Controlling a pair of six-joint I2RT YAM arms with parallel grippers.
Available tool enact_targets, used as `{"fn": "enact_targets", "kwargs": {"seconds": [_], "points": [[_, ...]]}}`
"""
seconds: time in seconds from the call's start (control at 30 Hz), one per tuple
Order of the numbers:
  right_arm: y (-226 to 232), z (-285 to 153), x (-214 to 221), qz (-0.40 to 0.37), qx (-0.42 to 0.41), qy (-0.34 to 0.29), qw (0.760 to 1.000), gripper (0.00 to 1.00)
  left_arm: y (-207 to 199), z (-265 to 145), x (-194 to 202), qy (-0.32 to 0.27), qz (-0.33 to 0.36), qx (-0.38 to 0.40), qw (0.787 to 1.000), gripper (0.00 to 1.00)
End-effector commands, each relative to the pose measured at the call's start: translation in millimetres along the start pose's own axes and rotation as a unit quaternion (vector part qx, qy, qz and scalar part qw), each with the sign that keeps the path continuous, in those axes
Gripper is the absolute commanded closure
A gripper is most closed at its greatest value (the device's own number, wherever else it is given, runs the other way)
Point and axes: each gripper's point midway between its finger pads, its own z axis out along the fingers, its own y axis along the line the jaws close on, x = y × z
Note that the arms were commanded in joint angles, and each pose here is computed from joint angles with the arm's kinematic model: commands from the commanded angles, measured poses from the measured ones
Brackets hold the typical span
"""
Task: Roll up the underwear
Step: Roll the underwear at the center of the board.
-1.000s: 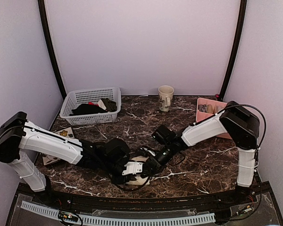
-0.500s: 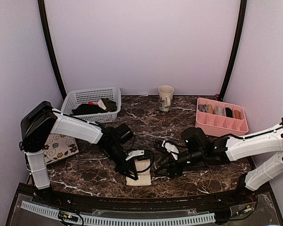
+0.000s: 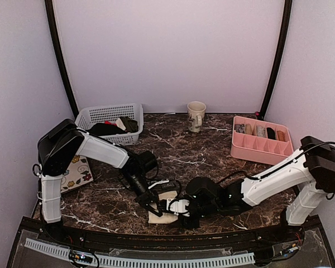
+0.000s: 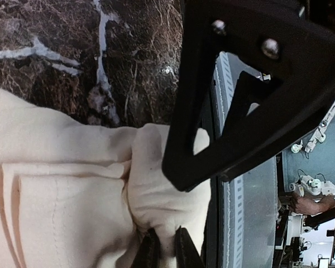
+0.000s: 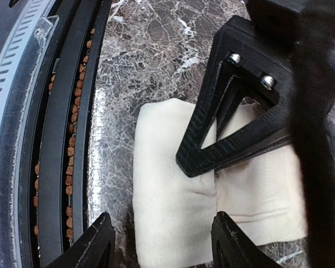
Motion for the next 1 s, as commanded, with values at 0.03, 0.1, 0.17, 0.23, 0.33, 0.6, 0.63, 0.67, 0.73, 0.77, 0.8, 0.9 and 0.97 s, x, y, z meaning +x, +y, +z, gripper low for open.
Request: {"fn": "enact_targets", "kwargs": {"seconds": [0.03, 0.1, 0.17, 0.23, 0.33, 0.6, 0.63, 0.67, 0.73, 0.77, 0.8, 0.9, 0.97], "points": [[-1.8, 20.2, -5.9, -0.055, 0.015, 0.004, 0.998, 0.44, 10.2, 5.8, 25.3, 0.037, -0.039, -0.01, 0.999, 0.91], [-0.2, 24.3, -0.4, -0.063, 0.015, 0.015, 0.998, 0.47, 10.2, 5.9, 24.9, 0.036, -0.039, -0.009, 0.999, 0.9], [2.2, 26.8, 6.8, -0.07, 0.014, 0.026, 0.997, 0.52, 10.5, 5.4, 24.3, 0.034, -0.04, -0.007, 0.999, 0.9], [2.9, 27.9, 14.6, -0.072, 0.016, 0.036, 0.997, 0.69, 11.2, 4.4, 23.4, 0.032, -0.04, -0.008, 0.999, 0.9], [5.1, 27.4, 23.3, -0.057, 0.011, 0.054, 0.997, 0.96, 11.3, -0.3, 18.8, 0.025, -0.035, -0.013, 0.999, 0.76], [19.5, 8.5, 18.8, 0.085, -0.062, 0.062, 0.993, 1.0, 18.5, -81.5, -27.6, -0.088, 0.051, -0.169, 0.98, 0.49], [18.9, 6.4, 17.3, 0.114, -0.07, 0.063, 0.989, 1.0, 16.5, -95.8, -34.4, -0.109, 0.072, -0.2, 0.971, 0.49], [16.5, 4.8, 14.1, 0.139, -0.078, 0.062, 0.985, 1.0, 11.8, -111.4, -38.0, -0.128, 0.097, -0.242, 0.957, 0.48], [12.4, 2.5, 10.9, 0.193, -0.103, 0.065, 0.974, 1.0, 3.6, -132.7, -45.1, -0.161, 0.144, -0.303, 0.928, 0.47], [9.4, 1.8, 10.0, 0.217, -0.114, 0.068, 0.967, 1.0, -1.1, -141.5, -46.8, -0.176, 0.162, -0.326, 0.915, 0.46], [6.2, 1.1, 8.1, 0.24, -0.125, 0.069, 0.96, 1.0, -5.9, -149.6, -47.5, -0.189, 0.177, -0.348, 0.901, 0.45], [-0.5, -0.1, 2.2, 0.31, -0.174, 0.07, 0.932, 1.0, -20.6, -160.9, -41.8, -0.21, 0.204, -0.382, 0.877, 0.36], [-5.9, 1.1, -0.2, 0.351, -0.201, 0.071, 0.912, 1.0, -29.8, -159.6, -36.4, -0.212, 0.219, -0.394, 0.867, 0.31]]}}
